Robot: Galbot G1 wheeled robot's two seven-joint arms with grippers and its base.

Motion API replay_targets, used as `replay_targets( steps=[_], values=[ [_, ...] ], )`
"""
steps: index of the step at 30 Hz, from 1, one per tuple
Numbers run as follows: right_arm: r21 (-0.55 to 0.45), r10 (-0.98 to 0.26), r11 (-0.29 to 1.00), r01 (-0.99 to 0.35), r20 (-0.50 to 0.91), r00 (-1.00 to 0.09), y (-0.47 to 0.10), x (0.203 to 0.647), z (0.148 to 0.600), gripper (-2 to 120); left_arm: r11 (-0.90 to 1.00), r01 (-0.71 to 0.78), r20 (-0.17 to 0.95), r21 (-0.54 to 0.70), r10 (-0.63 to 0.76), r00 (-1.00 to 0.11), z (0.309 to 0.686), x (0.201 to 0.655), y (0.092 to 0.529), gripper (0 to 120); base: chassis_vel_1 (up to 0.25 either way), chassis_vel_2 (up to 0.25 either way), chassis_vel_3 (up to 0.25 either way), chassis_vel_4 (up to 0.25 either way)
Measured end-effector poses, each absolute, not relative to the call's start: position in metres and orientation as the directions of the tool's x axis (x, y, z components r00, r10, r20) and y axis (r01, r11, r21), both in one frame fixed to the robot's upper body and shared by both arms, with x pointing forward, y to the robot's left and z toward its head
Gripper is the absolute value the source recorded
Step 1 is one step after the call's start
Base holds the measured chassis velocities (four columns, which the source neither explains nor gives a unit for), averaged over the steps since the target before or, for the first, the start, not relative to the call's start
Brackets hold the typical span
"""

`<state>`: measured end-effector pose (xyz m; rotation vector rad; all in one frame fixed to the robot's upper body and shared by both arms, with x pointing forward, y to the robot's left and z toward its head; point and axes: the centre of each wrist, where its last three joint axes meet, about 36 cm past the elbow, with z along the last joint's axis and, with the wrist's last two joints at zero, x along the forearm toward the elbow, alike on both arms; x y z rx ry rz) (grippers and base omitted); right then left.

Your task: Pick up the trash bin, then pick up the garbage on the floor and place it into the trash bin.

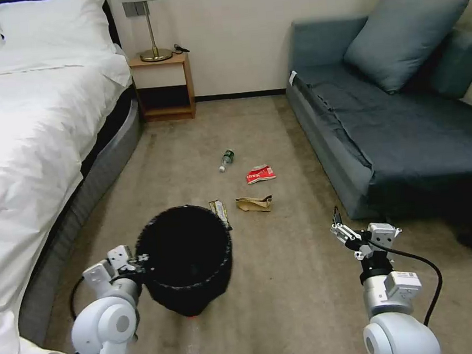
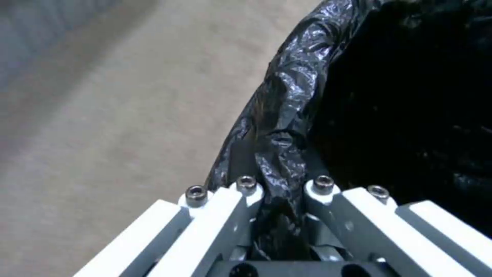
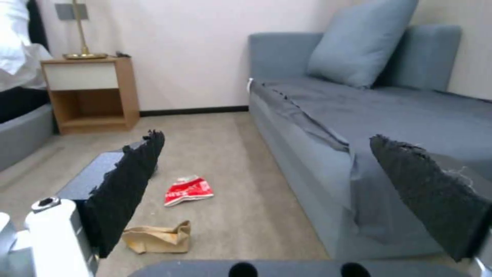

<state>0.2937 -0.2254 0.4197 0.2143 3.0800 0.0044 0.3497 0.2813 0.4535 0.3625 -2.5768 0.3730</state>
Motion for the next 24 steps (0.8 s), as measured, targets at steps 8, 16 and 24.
replay_targets(
  steps=[8, 16, 24],
  values=[
    [0.006, 0.119, 0.993, 0.119, -0.072, -0.99, -0.223, 0.294, 0.415, 100, 0.925, -0.367, 0.484, -0.095, -0.279, -0.829, 0.455, 0.343, 0.293, 4, 0.0, 0.0, 0.0, 0.0],
    [0.008, 0.083, 0.997, 0.082, -0.072, -0.994, -0.221, 0.293, 0.412, 100, 0.917, -0.391, 0.478, -0.081, -0.309, -0.822, 0.455, 0.338, 0.297, 4, 0.0, 0.0, 0.0, 0.0],
    [0.009, 0.037, 0.999, 0.037, -0.084, -0.996, -0.221, 0.293, 0.408, 100, 0.912, -0.402, 0.472, -0.082, -0.32, -0.822, 0.456, 0.337, 0.3, 4, 0.0, 0.0, 0.0, 0.0]
  ],
)
